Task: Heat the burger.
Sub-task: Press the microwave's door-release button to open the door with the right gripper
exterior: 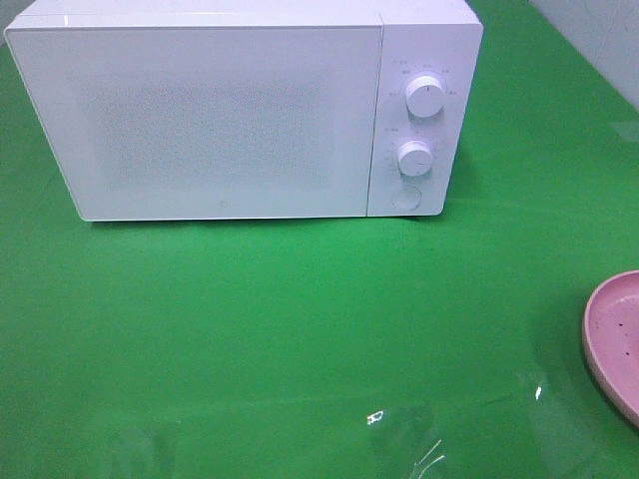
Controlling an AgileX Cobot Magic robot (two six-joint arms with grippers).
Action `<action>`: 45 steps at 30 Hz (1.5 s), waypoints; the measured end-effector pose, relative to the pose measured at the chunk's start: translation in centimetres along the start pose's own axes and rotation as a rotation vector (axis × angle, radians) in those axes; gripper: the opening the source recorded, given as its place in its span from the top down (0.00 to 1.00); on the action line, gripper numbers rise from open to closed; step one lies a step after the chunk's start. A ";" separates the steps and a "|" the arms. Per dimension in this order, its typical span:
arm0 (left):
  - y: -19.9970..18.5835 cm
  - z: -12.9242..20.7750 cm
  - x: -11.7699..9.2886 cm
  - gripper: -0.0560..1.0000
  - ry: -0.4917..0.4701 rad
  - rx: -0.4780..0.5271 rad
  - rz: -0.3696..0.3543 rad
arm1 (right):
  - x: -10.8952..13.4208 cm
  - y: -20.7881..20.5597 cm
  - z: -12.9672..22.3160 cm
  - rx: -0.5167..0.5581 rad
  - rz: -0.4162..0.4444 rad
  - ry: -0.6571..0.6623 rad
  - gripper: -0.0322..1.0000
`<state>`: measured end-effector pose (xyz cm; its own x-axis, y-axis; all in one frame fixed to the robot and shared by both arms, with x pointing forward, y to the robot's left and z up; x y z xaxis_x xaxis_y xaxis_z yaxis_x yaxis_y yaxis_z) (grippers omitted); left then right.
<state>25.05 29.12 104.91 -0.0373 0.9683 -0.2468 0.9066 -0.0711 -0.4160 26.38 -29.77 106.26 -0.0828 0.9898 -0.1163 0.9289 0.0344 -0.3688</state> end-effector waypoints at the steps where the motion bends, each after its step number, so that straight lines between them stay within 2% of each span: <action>1: 0.0 0.0 0.0 0.01 0.000 0.000 0.000 | 0.0 0.0 0.0 0.000 0.000 0.000 0.26; 13: 0.0 0.0 0.0 0.01 0.000 0.000 0.000 | -0.4 4.0 -2.9 -0.019 0.002 0.000 0.26; 25: 0.0 0.0 0.0 0.01 0.000 0.000 0.000 | -0.4 8.3 -3.3 -0.005 0.001 0.000 0.26; 37: 0.0 0.0 0.0 0.01 0.000 0.000 0.000 | -0.5 10.5 -3.6 0.017 -0.002 0.000 0.26; 45: 0.0 0.0 0.0 0.01 0.000 0.000 0.000 | -0.5 12.1 -4.2 -0.009 0.001 0.000 0.26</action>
<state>25.05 29.12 104.91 -0.0373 0.9683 -0.2468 0.9066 -0.0711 -0.4160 39.18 -29.29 105.72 -0.0818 0.9898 -0.1167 0.9321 0.0345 -0.3604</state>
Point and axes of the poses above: a point on each arm's last joint axis where the gripper is mounted, y pointing out along that axis toward the gripper, x along the wrist's bending axis when the last joint is at zero, z = x × y, the point moved 2 cm from there along y, pointing out along that axis toward the gripper, and after that the axes turned 12 degrees about -y, right-handed, at the moved point
